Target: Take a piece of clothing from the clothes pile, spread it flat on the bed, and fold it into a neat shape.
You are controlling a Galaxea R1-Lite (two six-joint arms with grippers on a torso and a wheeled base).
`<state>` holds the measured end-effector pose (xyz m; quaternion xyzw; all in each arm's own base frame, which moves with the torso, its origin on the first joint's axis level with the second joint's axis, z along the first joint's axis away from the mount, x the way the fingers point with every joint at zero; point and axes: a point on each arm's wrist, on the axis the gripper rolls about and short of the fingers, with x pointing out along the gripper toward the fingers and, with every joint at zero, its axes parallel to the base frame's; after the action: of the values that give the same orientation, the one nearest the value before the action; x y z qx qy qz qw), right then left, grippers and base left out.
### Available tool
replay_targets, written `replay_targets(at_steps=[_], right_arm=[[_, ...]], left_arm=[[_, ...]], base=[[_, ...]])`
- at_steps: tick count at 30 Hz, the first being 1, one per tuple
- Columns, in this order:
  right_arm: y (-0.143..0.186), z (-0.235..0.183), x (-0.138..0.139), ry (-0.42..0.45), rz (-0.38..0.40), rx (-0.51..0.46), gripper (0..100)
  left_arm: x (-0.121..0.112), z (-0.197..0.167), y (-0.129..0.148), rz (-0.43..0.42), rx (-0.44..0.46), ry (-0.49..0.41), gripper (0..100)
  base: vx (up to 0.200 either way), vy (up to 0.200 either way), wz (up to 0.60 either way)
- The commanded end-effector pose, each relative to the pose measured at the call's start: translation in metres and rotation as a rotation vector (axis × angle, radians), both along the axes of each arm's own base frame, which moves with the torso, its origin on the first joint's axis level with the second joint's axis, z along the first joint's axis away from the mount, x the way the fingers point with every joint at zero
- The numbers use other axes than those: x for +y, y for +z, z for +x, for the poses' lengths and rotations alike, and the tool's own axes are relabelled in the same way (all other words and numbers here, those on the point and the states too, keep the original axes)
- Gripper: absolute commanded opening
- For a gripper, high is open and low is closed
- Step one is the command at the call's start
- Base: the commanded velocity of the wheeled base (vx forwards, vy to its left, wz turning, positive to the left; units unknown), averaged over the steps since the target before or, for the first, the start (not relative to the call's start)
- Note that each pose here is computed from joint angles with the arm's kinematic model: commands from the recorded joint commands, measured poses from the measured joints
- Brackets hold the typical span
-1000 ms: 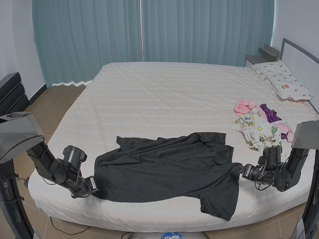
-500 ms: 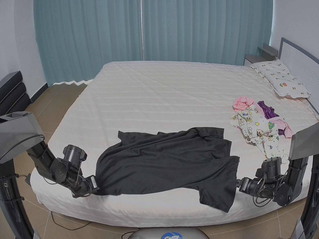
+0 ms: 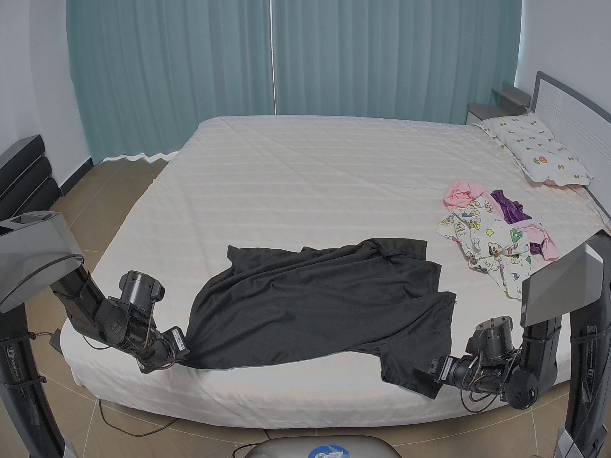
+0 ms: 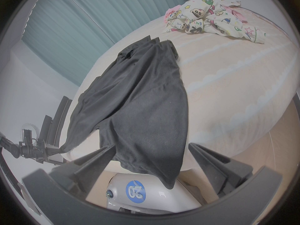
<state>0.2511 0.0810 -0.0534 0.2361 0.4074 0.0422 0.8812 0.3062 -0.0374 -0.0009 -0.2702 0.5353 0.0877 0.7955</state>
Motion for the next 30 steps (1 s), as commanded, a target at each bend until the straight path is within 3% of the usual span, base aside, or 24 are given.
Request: replay_targets(at_steps=[1,8,14,21,30], right_arm=[[-0.009,0.000,0.004,0.010,-0.013,0.021,0],[-0.003,-0.009,-0.005,-0.019,-0.046,0.036,0],[0.002,-0.021,-0.031,-0.051,-0.080,0.065,0],[0.013,-0.037,-0.053,-0.041,-0.060,0.089,0],[0.012,-0.052,-0.066,0.002,-0.112,0.137,0]], left_arm=[[0.000,0.001,-0.001,-0.001,-0.001,0.002,0],[0.000,0.001,0.002,-0.017,-0.005,-0.004,0],[0.002,0.000,0.003,-0.016,-0.005,0.003,0],[0.006,-0.005,0.012,-0.011,-0.015,0.003,0],[0.005,-0.014,0.010,0.026,0.078,-0.046,0]], base=[[0.000,0.000,0.00],[0.000,0.000,0.00],[0.000,0.000,0.00],[0.000,0.000,0.00],[0.000,0.000,0.00]])
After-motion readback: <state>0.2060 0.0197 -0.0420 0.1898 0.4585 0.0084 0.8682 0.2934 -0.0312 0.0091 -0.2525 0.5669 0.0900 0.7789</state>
